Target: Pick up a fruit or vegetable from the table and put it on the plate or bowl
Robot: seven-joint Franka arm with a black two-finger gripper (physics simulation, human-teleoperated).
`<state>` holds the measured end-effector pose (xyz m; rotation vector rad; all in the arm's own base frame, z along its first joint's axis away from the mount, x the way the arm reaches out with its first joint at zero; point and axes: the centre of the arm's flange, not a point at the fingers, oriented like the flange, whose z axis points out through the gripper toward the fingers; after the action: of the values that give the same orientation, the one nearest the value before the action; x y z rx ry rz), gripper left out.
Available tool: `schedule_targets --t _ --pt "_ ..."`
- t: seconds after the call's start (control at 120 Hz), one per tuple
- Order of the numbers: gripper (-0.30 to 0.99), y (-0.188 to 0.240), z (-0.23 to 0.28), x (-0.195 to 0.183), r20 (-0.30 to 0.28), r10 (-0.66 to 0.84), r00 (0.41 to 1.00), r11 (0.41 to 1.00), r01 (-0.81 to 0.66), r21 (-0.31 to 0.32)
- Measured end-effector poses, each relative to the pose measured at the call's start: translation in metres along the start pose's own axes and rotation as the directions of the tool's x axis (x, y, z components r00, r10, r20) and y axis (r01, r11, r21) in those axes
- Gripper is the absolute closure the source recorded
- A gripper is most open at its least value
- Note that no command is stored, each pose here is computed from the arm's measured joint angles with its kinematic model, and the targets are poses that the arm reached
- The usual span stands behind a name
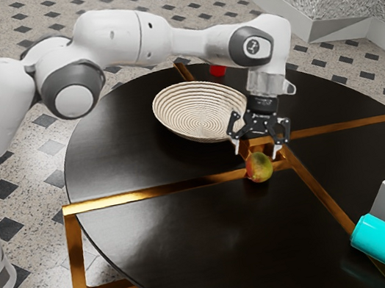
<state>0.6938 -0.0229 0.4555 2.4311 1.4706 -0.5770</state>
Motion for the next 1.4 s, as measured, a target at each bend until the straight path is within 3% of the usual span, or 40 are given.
schedule_targets --t 0.583,1.05,1.2,1.267,1.35,1.4 --pt "0.00 -0.001 0.009 0.024 0.023 0.011 1.000 0.999 -0.010 -0.030" --pt "0.00 0.013 0.048 0.049 0.063 0.002 0.998 0.998 0.002 -0.058" --pt "0.23 0.015 0.049 0.050 0.062 0.003 0.998 0.998 0.001 -0.067" --pt "0.28 0.015 0.041 0.044 0.051 0.012 0.999 0.997 -0.008 -0.077" --pt "0.30 0.003 -0.002 0.017 0.009 0.032 0.999 0.993 -0.031 -0.117" --pt "0.30 -0.025 -0.042 -0.012 -0.040 0.030 0.999 0.989 -0.035 -0.143"
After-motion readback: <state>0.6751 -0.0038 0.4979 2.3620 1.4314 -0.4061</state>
